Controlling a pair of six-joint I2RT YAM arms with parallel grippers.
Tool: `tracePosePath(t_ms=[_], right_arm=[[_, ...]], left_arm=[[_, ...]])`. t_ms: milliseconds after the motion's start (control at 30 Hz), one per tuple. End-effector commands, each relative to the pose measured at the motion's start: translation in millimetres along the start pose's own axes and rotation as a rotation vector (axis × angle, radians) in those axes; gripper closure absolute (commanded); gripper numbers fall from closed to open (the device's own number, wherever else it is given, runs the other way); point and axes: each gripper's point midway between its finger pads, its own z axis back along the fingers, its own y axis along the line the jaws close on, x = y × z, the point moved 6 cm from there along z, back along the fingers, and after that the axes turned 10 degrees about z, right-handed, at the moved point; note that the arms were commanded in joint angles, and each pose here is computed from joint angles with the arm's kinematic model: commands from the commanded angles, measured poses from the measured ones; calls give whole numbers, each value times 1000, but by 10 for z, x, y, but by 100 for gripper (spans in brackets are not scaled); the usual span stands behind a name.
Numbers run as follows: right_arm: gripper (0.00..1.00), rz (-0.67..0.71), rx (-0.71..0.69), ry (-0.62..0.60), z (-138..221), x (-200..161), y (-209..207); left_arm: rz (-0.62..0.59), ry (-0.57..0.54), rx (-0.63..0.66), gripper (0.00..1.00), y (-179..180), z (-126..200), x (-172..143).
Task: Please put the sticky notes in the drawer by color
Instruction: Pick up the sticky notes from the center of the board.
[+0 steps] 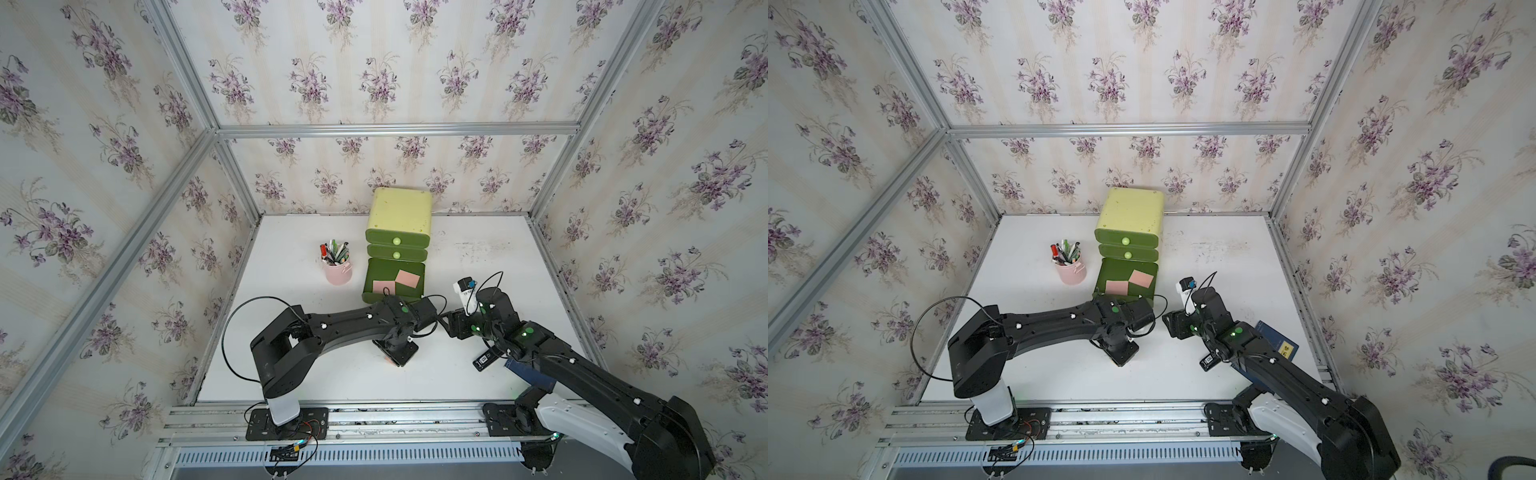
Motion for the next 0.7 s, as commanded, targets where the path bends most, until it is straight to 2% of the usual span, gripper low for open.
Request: tracePosePath(t_ms=[0,167,367,667], right_arm=[[29,-8,-12,-51,32,72,-8],[29,-1,-32,-94,93,102,-24],[28,22,-39,-99,99,126,-27],[28,17,-31,-83,67,52,-31]], left_arm=[[-171,-43,79,61,139,188,68],[-279,-114,187,59,342,388,226],[-372,-220,201,56,444,517,435],[-496,-198,175,56,520,611,641]])
